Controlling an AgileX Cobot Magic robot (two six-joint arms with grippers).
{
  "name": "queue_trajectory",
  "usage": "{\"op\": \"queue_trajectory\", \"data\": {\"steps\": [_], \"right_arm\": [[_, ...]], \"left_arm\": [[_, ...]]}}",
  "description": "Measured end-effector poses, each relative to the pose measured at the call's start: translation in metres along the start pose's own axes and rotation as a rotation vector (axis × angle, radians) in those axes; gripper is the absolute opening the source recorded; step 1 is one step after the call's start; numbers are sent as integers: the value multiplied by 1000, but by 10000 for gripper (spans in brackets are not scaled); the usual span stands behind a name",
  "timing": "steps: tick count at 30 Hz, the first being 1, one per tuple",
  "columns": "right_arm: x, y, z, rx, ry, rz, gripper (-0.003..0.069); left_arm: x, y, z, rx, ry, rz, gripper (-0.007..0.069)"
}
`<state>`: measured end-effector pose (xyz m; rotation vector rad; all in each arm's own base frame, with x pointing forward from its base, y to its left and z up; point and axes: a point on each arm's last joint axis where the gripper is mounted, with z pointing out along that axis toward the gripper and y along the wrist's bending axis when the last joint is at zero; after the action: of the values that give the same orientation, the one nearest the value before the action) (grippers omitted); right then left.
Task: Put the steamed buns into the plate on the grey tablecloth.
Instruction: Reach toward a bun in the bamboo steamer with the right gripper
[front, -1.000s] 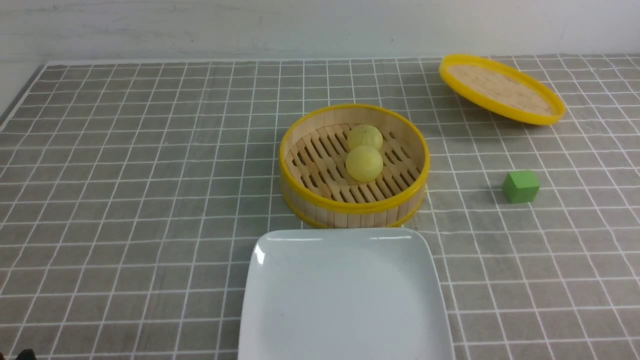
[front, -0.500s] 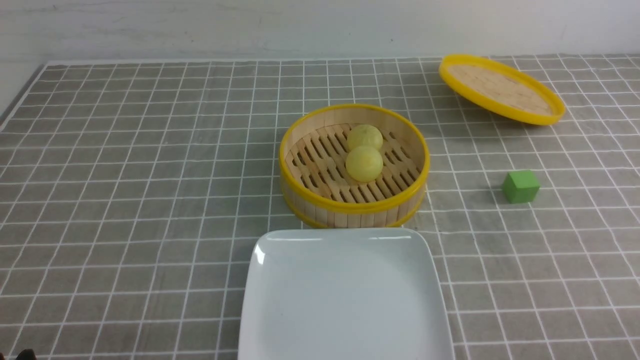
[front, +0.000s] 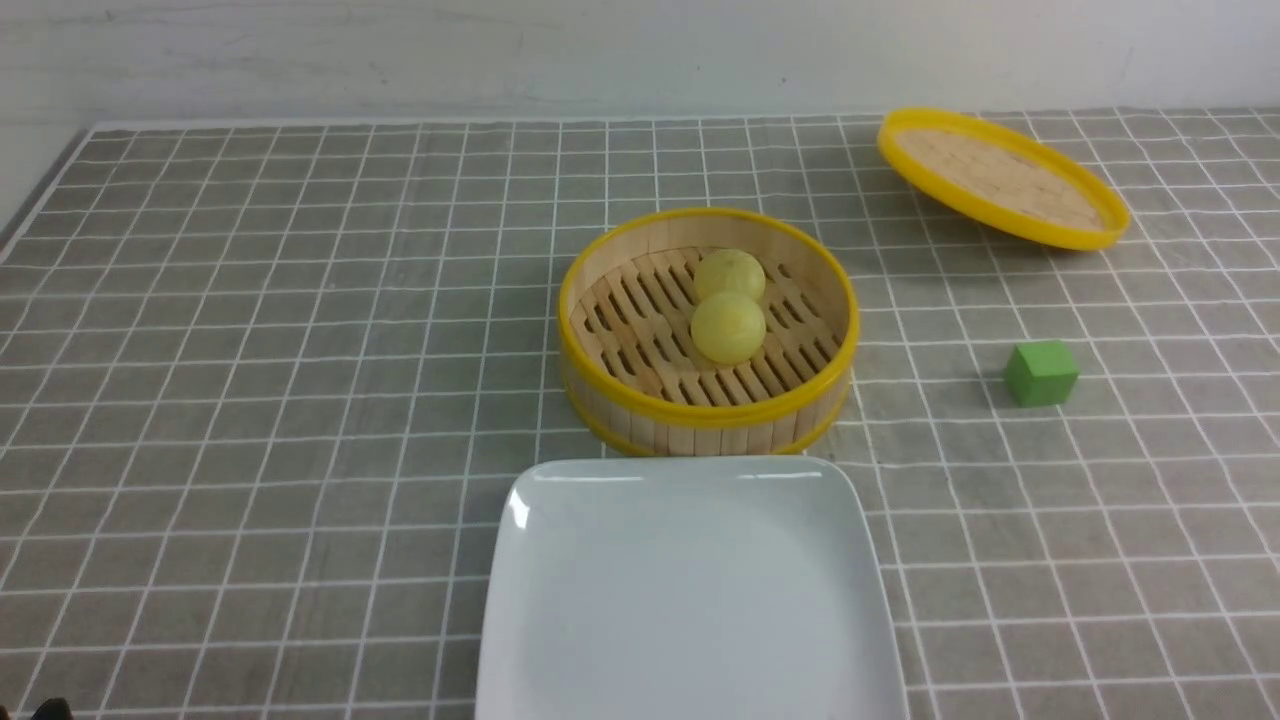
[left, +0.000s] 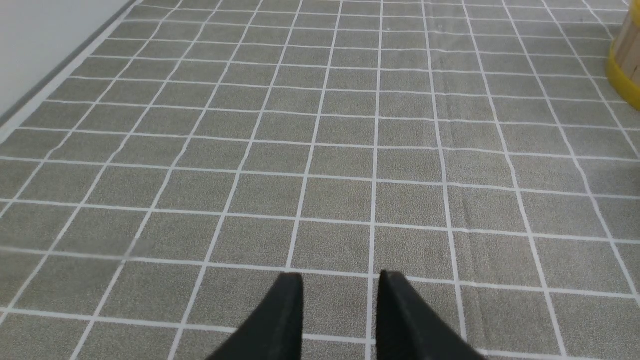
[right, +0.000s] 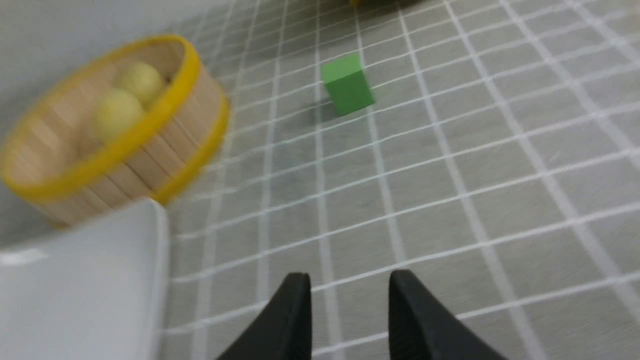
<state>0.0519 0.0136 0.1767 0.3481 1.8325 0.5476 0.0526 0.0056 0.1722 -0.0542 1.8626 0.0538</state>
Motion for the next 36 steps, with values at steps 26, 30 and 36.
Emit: {"op": "queue_trajectory", "data": {"steps": [26, 30, 36], "right_arm": [[-124, 72, 22, 225, 460, -279, 1], [-128, 68, 64, 347, 733, -274, 13], [-119, 91, 127, 177, 946, -283, 81]], "left_arm": [[0, 0, 0, 0, 0, 0, 241], [0, 0, 0, 0, 0, 0, 241], [0, 0, 0, 0, 0, 0, 241]]}}
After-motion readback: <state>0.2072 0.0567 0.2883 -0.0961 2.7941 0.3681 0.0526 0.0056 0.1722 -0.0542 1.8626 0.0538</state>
